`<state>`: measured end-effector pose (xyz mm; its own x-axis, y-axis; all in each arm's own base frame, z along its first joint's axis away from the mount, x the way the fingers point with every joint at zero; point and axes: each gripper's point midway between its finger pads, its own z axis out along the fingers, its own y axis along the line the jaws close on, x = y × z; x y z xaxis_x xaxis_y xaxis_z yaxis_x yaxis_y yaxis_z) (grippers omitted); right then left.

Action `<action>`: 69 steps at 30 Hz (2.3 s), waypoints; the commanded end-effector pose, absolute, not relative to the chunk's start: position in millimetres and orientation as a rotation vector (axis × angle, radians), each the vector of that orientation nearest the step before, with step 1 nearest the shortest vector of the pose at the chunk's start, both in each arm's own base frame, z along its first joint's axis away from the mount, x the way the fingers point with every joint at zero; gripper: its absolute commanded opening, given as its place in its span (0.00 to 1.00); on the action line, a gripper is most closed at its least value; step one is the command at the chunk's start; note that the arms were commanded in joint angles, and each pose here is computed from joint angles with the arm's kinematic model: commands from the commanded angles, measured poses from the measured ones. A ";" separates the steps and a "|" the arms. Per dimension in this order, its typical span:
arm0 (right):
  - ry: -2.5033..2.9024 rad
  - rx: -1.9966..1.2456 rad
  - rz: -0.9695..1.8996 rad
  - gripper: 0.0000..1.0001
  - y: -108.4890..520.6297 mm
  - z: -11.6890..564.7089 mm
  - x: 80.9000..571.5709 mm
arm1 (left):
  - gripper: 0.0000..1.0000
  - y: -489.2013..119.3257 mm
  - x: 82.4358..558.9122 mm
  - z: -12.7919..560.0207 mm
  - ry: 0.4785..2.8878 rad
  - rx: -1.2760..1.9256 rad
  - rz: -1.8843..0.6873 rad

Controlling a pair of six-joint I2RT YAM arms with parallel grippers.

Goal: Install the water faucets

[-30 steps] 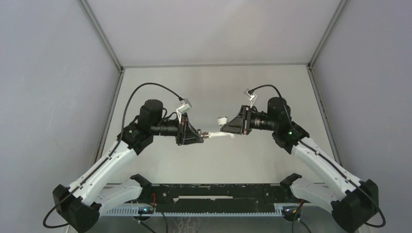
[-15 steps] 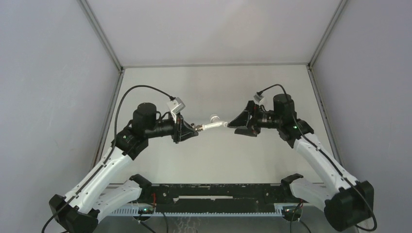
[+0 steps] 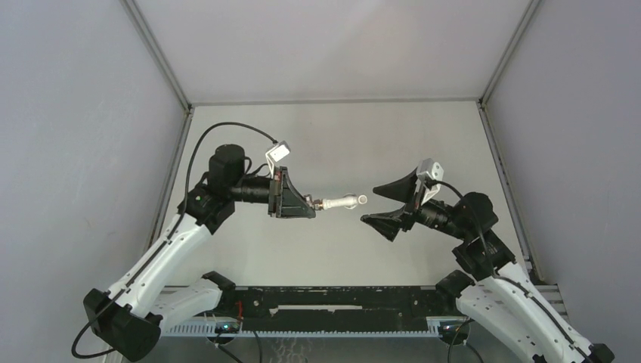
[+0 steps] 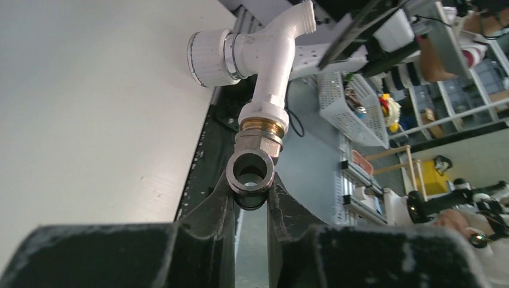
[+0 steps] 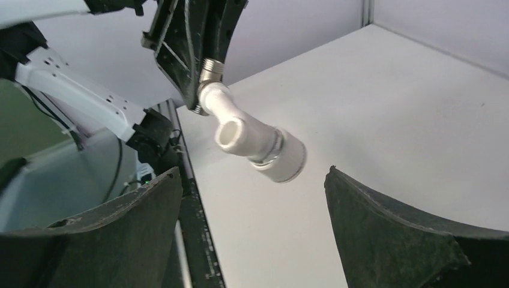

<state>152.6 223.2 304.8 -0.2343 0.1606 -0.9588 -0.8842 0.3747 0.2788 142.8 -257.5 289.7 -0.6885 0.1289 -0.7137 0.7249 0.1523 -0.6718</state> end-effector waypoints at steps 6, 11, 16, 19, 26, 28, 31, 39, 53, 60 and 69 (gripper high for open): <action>1.174 -0.946 1.083 0.95 246.8 330.0 152.3 | 0.00 -258.0 120.6 353.1 1.784 0.887 -1.745; 1.106 -1.007 1.159 0.94 262.8 335.7 152.4 | 0.00 -259.1 123.4 351.7 1.800 0.868 -1.744; 1.134 -1.048 1.287 0.92 272.1 340.0 143.6 | 0.00 -258.8 130.8 353.6 1.783 0.850 -1.676; 1.214 -1.046 1.362 0.88 274.9 337.6 140.6 | 0.00 -257.9 142.0 350.2 1.801 0.824 -1.583; 1.447 -0.838 1.669 0.73 280.5 344.9 132.7 | 0.00 -253.7 179.6 335.4 1.808 0.733 -1.340; 1.533 -0.777 1.764 0.74 284.3 342.2 131.3 | 0.00 -253.7 186.8 332.4 1.809 0.720 -1.311; 1.628 -0.712 1.880 0.77 292.1 339.6 127.5 | 0.00 -256.1 192.6 336.2 1.766 0.706 -1.308; 1.642 -0.628 2.005 0.79 293.9 358.1 122.5 | 0.00 -252.8 201.4 318.4 1.796 0.705 -1.238; 1.599 -0.562 1.714 0.81 295.2 377.2 157.9 | 0.00 -255.0 189.7 261.5 1.982 0.814 -1.246; 1.788 -0.512 1.574 0.77 294.7 356.3 204.3 | 0.00 -257.9 181.9 263.2 1.993 0.821 -1.307; 1.493 -0.804 0.848 0.88 241.7 310.5 188.7 | 0.00 -262.4 165.2 274.0 2.081 0.780 -1.475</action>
